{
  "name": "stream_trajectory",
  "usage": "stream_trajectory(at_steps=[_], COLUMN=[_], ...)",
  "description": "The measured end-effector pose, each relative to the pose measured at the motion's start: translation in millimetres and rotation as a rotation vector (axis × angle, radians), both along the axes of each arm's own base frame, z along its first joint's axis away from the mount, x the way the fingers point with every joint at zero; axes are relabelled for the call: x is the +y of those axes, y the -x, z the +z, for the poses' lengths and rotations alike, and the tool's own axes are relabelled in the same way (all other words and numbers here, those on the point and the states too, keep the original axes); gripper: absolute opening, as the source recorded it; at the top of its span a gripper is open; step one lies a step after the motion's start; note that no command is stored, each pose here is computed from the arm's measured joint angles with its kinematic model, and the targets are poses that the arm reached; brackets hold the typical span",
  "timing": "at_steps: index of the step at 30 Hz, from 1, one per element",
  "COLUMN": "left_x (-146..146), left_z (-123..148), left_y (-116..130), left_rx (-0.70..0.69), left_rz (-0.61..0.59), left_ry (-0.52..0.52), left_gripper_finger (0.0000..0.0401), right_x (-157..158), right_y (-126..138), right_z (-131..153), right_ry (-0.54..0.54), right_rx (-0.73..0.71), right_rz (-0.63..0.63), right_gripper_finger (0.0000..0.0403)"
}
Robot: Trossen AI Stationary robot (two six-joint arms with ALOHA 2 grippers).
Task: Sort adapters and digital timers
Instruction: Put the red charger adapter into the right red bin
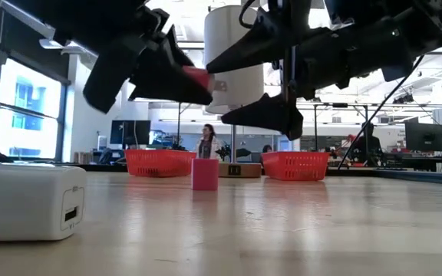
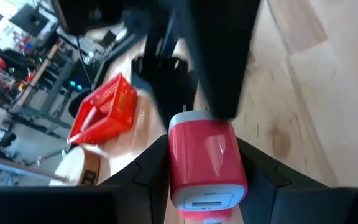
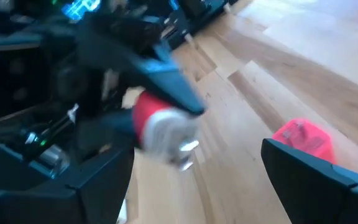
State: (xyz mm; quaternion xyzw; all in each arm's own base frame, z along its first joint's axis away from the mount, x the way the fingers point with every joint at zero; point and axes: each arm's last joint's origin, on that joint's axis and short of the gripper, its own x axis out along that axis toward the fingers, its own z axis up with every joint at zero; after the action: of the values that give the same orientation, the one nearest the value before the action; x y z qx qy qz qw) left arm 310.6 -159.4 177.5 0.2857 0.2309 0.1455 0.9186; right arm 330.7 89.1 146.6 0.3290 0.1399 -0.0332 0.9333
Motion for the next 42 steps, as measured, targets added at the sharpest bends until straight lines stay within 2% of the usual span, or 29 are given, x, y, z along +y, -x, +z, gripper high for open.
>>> stream_trajectory(at_steps=[7,13,19,24,27,36,42], left_x=[-0.4,2.8,8.0,10.8,11.9,7.6,6.4], left_z=[0.0,-3.7,-0.5,1.6,1.4,2.1,2.2], left_y=[-4.8,-11.5,-15.9,-18.8,-19.4,-17.7,-17.0], left_rx=[-0.01,-0.02,-0.041,-0.061,-0.059,-0.063,-0.059], left_rz=[-0.027,-0.05,-0.032,-0.039,-0.044,-0.059,-0.066], left_ry=[-0.049,-0.034,-0.074,-0.061,-0.057,-0.053,-0.06], left_gripper_finger=[0.013,0.013,0.013,0.013,0.013,0.013,0.013], right_x=[1.3,2.0,2.4,2.7,3.3,3.1,3.4], right_y=[-0.8,-2.1,-2.2,-2.1,-2.0,-1.9,-1.8], right_z=[2.9,7.9,8.4,8.3,8.2,7.4,7.5], right_ry=[0.022,0.023,0.023,0.033,0.047,0.067,0.065], right_rx=[-0.03,-0.082,-0.087,-0.087,-0.088,-0.083,-0.085], right_rz=[0.048,0.105,0.129,0.142,0.168,0.173,0.178], right_gripper_finger=[0.034,0.034,0.034,0.0331,0.0308,0.0195,0.0137])
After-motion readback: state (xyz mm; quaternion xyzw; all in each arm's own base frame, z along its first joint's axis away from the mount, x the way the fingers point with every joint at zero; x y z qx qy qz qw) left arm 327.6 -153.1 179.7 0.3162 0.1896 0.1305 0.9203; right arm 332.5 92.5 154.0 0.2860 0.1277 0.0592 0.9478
